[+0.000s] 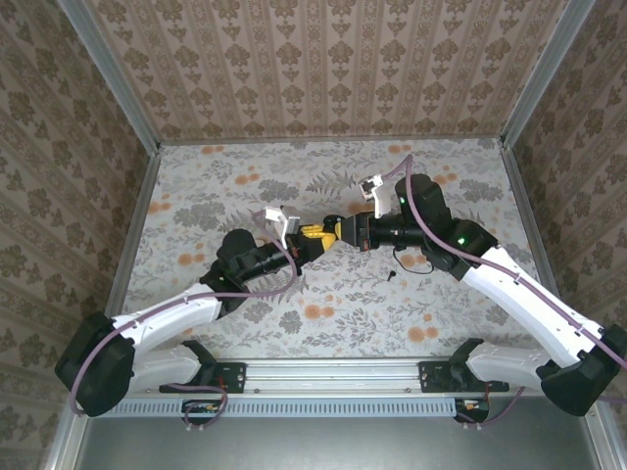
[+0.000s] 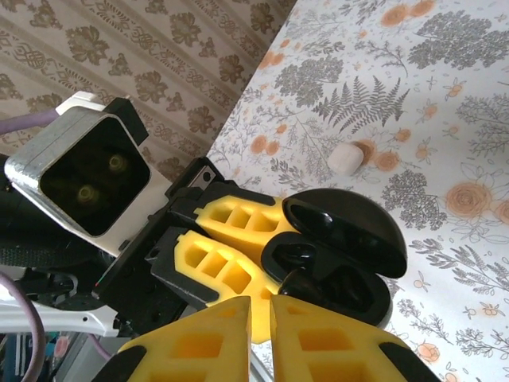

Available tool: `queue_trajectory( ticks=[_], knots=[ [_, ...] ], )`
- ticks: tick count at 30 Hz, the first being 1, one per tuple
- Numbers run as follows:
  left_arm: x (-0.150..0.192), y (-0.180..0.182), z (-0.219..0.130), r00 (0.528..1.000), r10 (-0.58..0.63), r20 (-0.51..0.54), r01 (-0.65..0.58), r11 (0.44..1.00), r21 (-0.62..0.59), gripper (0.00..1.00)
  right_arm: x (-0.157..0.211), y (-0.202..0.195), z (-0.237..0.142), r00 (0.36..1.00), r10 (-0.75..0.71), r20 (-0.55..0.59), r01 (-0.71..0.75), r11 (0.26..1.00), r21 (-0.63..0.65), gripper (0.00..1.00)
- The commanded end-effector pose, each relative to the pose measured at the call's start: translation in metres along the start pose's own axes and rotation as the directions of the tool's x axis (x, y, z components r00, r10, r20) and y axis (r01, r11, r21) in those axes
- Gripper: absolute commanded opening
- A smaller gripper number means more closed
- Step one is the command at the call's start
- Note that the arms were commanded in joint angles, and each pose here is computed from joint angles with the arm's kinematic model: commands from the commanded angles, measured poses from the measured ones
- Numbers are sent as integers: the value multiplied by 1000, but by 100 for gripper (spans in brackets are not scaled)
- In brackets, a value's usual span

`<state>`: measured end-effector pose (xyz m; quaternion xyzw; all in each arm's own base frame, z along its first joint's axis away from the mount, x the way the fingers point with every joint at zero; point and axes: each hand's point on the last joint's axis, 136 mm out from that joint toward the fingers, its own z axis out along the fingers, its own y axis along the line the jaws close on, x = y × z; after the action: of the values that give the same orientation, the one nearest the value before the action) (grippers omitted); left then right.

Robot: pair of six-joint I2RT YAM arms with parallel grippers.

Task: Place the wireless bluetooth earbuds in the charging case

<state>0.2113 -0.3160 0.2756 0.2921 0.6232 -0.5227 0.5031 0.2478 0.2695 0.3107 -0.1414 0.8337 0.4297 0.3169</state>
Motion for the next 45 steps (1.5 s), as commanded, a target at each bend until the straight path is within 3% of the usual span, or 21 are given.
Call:
queue_trajectory(
  ticks=[1,11,17,22,29,45],
  knots=[
    [-14,-6,1,999,13,42,-14,999,30,0,5,3,5,1000,1,-31,-3,999,-39,14],
    [-12,-1,2,999,9,37,-10,1000,22,0,-2,11,4,1000,-1,-22,0,998,-62,14],
    [-9,10,-1,999,24,27,-23,999,-41,0,-17,5,-17,998,-3,70,1,999,34,15],
    [-6,21,-6,997,70,22,-67,989,-131,0,-16,-11,-20,995,38,90,-49,992,118,23],
    [-3,28,-11,991,133,-8,-132,969,-210,0,-3,-20,-4,998,49,37,-56,976,212,45],
    [3,23,-13,987,155,-40,-160,967,-200,0,-8,-20,22,999,32,-28,-24,968,249,51]
  ],
)
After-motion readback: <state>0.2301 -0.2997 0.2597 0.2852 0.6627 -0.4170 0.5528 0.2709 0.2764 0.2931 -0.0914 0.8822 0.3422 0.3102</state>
